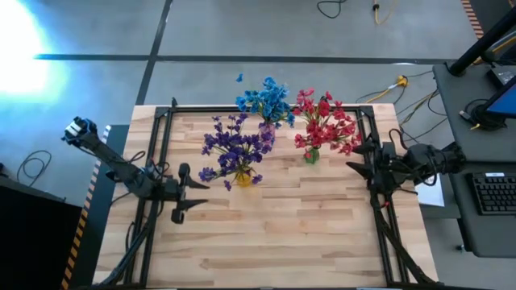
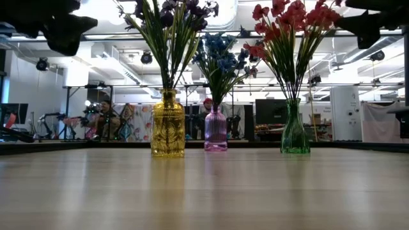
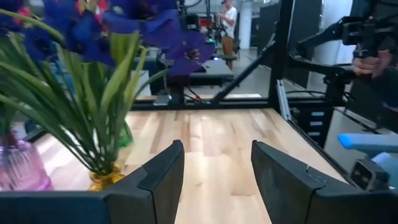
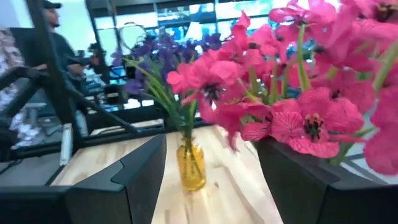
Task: Sort flowers into vase by color
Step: Return to Home Position
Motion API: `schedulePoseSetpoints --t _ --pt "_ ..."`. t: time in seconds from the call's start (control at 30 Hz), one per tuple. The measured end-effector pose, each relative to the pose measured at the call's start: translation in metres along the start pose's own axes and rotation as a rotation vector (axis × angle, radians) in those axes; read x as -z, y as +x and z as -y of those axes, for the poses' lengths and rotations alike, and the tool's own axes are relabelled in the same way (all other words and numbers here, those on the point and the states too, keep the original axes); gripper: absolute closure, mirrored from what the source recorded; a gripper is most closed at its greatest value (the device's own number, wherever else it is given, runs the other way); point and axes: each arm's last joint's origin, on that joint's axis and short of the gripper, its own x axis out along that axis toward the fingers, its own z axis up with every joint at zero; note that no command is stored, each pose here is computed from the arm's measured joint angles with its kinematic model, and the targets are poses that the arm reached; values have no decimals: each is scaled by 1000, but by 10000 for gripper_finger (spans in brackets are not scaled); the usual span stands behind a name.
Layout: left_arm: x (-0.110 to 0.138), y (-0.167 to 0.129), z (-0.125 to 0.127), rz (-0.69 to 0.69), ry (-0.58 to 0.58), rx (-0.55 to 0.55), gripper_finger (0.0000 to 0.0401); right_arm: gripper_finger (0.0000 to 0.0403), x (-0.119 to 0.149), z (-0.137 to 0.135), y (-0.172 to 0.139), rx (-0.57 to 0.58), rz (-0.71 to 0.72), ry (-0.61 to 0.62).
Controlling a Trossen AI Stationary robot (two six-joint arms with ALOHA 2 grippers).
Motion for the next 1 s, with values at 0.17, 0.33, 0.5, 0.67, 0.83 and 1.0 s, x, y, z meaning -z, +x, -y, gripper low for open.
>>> schedulePoseSetpoints --t 0.17,0.33,0.5,0.67,0.83,1.0 --pt "5 -2 -6 13 44 -20 227 158 -1 -1 -3 -60 14 -7" --pt "0 -6 -10 51 82 9 227 158 4 -2 0 -77 26 -40" --pt "0 -10 -16 45 108 -8 227 158 4 -4 2 -113 53 -47" --pt "-1 -16 -22 40 124 -23 227 158 10 -6 6 -152 81 -49" --pt "0 -26 -27 38 126 -23 227 158 26 -8 13 -159 100 -84" --pt "-1 -36 -34 53 131 -23 227 158 40 -10 19 -188 162 -94"
